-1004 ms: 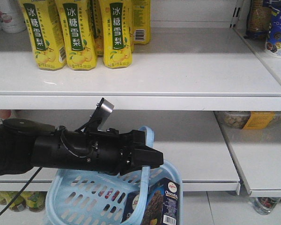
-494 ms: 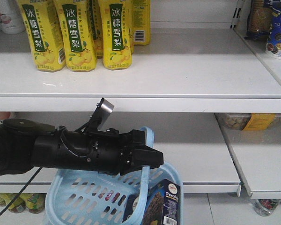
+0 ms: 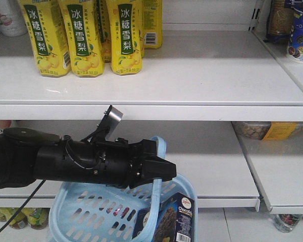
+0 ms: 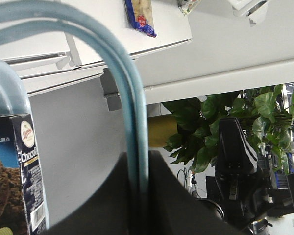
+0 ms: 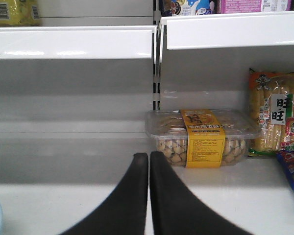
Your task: Left arm holds basket, right arm returns cookies
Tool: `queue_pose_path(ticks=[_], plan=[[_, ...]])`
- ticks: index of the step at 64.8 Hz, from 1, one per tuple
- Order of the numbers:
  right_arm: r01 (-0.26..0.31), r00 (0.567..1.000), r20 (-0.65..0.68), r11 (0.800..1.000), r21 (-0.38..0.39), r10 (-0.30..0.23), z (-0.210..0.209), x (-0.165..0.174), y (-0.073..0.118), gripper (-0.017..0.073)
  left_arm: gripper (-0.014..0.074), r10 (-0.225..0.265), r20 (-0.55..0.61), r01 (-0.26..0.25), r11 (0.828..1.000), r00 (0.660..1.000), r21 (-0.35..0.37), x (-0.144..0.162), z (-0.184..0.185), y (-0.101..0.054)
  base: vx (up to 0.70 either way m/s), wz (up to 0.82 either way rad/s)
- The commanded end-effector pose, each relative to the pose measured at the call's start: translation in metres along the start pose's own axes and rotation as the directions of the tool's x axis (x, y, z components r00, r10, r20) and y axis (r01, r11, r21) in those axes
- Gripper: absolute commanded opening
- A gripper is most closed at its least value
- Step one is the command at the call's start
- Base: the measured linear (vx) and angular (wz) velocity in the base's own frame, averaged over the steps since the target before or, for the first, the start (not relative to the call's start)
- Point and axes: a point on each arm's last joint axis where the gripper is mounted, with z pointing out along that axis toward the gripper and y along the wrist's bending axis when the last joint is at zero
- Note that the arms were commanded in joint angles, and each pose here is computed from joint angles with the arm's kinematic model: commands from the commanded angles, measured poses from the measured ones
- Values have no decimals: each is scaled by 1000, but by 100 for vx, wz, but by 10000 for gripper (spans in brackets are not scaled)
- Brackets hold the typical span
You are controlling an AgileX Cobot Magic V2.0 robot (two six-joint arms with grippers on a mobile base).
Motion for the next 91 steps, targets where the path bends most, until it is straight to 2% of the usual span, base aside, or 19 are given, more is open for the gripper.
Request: queue_pose_path(ticks=[1,76,79,85,91], plan=[[5,997,83,1000,-8,-4,-1,-6,1,-8,-6,61,63,-66,995,996,74,-6,-11,-25,0,0],[5,996,85,1000,-8,-4,-1,-7,1,-8,-6,61,63,-66,995,996,74,-6,-11,-25,0,0],[0,996,84,1000,-8,0,-1,-7,1,-8,-6,61,63,-66,995,996,74,-6,-11,-25,0,0],[-50,996,72,999,-11,50,-1,-6,1,-8,-6,61,63,-66,995,996,74,-6,-11,-25,0,0],[-23,997,74,1000,-9,24,-1,-7,1,-8,-6,61,63,-66,995,996,74,-6,-11,-25,0,0]])
